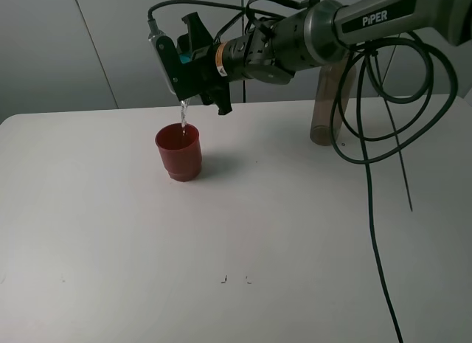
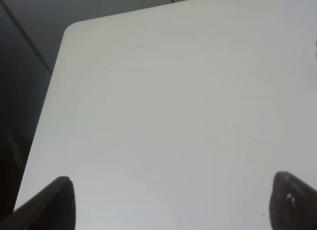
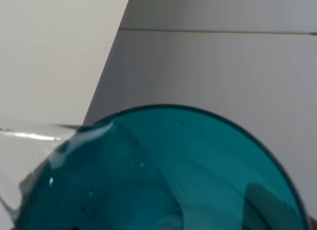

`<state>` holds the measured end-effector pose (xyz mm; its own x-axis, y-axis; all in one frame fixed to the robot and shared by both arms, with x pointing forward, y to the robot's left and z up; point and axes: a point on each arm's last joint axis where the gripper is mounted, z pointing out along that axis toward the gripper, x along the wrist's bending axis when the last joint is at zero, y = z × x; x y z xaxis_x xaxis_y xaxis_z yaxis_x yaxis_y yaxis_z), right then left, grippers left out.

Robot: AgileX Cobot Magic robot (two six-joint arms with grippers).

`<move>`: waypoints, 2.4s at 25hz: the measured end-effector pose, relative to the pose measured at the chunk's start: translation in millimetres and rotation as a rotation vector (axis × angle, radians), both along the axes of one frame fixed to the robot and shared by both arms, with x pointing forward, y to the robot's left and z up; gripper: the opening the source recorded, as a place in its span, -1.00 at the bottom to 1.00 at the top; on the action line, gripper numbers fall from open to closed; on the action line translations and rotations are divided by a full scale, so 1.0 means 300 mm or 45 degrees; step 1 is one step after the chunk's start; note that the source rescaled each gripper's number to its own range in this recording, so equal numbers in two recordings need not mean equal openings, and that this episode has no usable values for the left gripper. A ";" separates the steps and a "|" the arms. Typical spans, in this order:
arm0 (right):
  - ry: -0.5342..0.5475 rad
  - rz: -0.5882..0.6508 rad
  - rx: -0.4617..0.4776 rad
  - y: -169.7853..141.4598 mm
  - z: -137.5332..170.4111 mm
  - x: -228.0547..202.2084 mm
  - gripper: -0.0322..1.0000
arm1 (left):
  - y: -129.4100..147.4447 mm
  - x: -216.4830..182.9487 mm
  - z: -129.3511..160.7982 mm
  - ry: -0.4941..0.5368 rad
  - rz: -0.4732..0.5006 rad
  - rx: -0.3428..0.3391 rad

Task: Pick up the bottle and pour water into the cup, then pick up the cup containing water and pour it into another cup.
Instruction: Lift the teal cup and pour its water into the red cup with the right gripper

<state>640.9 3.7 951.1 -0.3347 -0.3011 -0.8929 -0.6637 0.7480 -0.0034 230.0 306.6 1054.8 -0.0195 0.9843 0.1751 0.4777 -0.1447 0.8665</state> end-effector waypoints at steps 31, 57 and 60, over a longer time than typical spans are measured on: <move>-0.188 0.163 -0.161 0.016 0.006 -0.009 -0.77 | 0.000 0.000 0.000 0.000 0.000 0.000; -0.333 0.300 -0.163 0.041 0.027 -0.021 -0.77 | 0.000 0.000 0.000 0.000 0.000 0.000; -0.378 0.342 -0.148 0.050 0.035 -0.027 -0.77 | 0.000 0.000 0.000 0.000 0.000 0.000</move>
